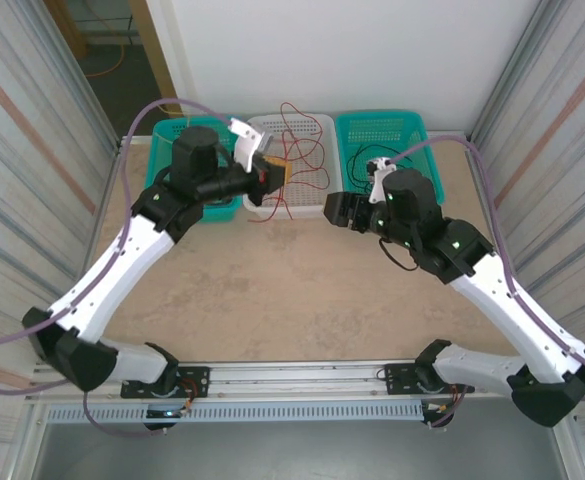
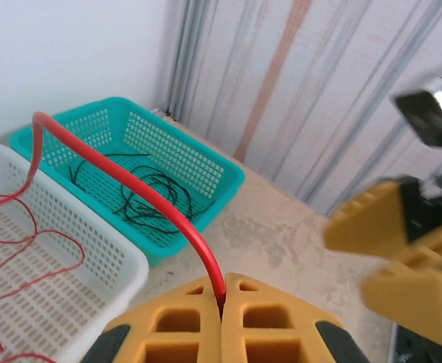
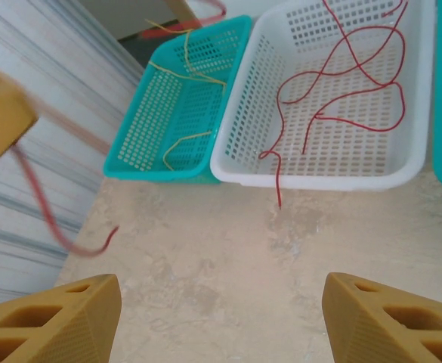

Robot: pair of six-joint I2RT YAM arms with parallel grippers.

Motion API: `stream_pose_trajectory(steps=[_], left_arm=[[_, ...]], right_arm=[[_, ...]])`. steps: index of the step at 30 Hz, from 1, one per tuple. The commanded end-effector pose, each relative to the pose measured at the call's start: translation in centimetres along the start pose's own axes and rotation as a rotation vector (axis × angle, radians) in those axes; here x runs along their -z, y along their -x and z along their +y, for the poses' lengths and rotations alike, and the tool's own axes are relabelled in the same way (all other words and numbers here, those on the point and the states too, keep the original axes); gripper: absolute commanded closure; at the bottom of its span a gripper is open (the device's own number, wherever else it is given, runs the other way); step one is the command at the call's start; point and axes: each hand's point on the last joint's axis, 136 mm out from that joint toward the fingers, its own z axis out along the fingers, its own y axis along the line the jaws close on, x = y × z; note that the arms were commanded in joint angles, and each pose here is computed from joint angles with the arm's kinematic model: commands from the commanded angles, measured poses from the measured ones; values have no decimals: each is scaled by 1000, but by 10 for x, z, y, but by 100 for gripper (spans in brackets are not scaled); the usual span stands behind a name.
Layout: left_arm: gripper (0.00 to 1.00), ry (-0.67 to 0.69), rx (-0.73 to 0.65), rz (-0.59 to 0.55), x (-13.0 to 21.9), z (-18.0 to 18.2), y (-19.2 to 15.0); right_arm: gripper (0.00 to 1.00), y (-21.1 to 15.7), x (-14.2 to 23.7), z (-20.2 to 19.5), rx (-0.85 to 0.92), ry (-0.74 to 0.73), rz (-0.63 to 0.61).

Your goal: Untangle the cables

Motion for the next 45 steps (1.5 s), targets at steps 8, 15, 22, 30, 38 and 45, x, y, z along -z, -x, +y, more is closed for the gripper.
stream_pose_trajectory(steps=[8,15,22,30,38,45], left_arm=[[100,247,-10,-115,-41,94,60],[100,397,168,-60,-67,166,41],[100,372,281,-55,-90,195,26],[55,372,320,-51,-106,209,21],[34,327,354,-86,-102,198,33],[36,299,352,-85,-73,171,26]], right_arm=[[29,-5,29,-35,-57,-84,-34],[30,-3,27,-39,-66,-92,-35],[30,-5,29,-43,-72,-102,-36],[30,-6,33,-49,-73,-122,-48],[29,-3,29,-51,-65,-129,-41],[29,0,28,-52,-57,-136,-50]])
